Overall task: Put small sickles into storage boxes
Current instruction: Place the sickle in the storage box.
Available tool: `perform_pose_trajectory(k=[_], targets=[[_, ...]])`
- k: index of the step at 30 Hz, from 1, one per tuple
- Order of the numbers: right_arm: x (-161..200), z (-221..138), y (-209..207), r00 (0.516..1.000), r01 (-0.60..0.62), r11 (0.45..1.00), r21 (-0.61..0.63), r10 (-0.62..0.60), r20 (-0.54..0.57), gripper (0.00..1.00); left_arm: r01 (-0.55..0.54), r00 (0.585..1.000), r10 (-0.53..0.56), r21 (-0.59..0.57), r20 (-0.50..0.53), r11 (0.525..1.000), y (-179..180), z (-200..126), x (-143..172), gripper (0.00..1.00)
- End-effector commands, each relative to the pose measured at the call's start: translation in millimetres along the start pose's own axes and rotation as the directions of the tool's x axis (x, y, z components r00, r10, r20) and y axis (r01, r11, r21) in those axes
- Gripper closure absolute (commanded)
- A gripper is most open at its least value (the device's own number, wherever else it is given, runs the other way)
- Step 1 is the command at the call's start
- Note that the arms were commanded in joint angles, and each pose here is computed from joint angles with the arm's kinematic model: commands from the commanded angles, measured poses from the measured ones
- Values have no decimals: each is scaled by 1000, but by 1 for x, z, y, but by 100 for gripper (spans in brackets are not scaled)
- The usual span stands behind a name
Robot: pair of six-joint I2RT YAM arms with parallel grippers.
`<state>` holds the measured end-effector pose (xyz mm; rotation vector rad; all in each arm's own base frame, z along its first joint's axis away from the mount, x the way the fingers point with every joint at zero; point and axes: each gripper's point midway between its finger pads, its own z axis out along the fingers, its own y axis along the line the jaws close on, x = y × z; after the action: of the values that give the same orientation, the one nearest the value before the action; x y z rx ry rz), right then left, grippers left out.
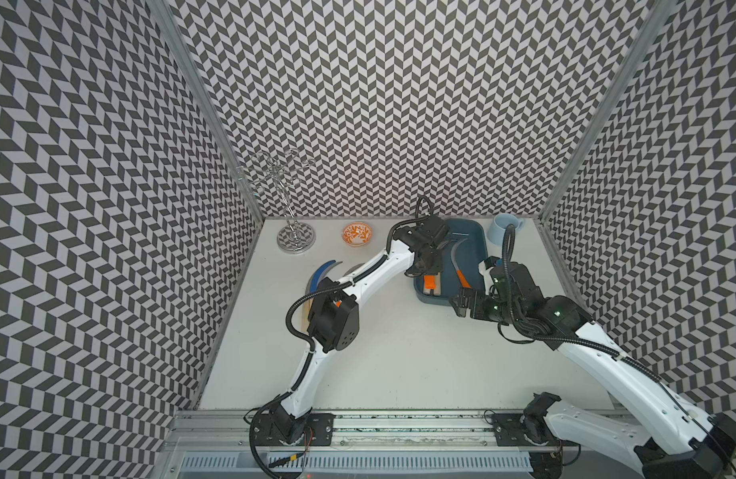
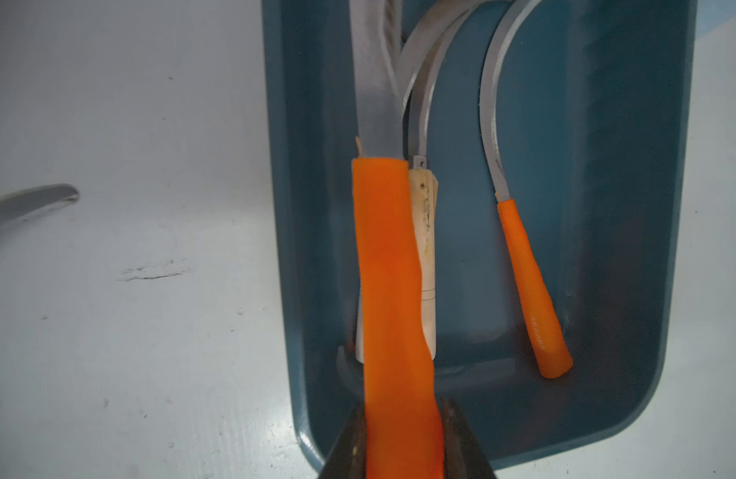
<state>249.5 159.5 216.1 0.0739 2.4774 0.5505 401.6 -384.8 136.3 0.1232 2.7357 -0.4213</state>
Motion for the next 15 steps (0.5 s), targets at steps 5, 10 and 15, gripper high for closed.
perform_pose_trajectory(k=[5,10,15], targets=[[-1,-6,-5,1000,-3,1000,-5,4,20,0,-8,999,4,130,33,992,-39,21,-11,100],[0,-3,-8,1000,-6,1000,-3,6,14,0,-11,999,4,175,40,984,-50,38,-13,100],[2,0,-12,1000,-10,1000,2,10,7,0,-16,1000,9,250,30,968,-67,56,-10,99]])
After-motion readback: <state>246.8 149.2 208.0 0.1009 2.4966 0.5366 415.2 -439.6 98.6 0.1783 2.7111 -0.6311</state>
